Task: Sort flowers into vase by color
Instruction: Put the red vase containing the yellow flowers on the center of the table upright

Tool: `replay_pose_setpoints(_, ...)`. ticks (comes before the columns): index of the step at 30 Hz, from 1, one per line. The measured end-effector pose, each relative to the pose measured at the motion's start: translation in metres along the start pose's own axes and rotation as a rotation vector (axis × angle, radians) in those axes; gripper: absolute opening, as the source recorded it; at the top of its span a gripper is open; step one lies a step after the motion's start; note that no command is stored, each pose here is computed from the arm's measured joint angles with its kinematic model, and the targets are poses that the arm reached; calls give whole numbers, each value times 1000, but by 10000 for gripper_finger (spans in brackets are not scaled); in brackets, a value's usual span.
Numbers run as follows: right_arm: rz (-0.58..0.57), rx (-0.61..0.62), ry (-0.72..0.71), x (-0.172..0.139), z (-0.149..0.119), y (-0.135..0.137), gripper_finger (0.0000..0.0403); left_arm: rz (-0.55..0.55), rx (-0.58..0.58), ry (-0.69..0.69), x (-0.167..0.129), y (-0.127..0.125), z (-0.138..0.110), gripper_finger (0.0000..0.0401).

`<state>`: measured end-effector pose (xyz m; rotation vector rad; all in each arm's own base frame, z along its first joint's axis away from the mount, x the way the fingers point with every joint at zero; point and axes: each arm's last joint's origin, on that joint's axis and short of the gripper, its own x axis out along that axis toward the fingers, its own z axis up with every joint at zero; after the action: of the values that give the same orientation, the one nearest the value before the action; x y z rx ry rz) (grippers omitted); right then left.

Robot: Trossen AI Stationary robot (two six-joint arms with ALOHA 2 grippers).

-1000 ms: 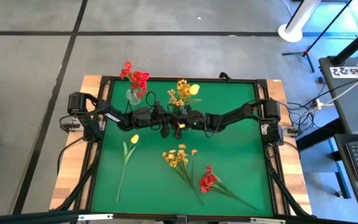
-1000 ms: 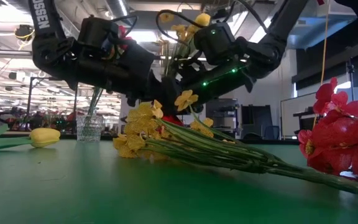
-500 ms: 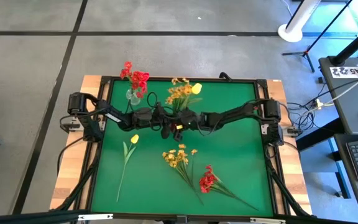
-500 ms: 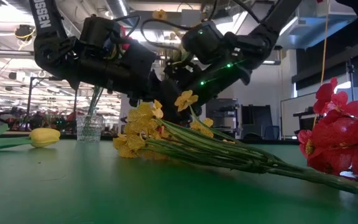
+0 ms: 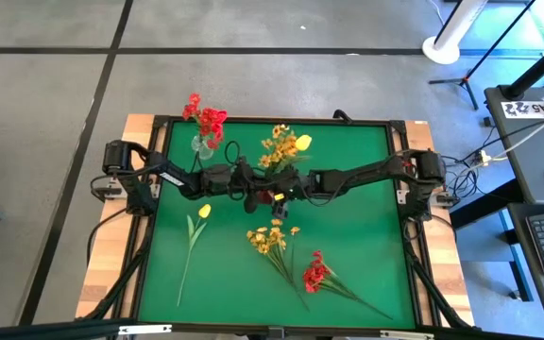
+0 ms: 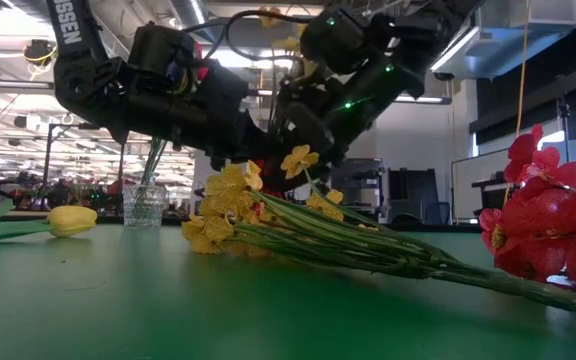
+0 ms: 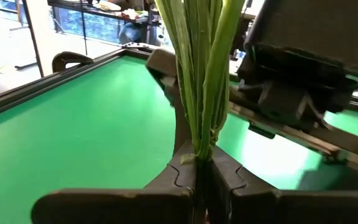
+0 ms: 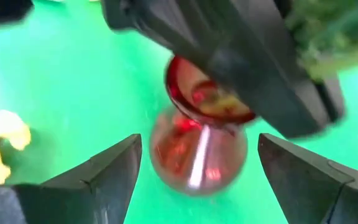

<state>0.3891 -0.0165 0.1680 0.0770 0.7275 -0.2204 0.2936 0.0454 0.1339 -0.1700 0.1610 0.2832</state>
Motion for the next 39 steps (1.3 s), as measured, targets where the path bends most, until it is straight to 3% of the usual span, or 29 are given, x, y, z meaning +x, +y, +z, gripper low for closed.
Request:
replay_pose_setpoints(8,-31,8,126,-8,-10,2,319,-12,33,50,0,-2,-3,55)
replay_pose_setpoints(22,-43,19,167,-23,-10,8,319,22,91,95,-4,-20,-11,179)
replay_pose_setpoints(39,-99,34,242,-47,-10,3,319,26,100,147,13,-32,2,196)
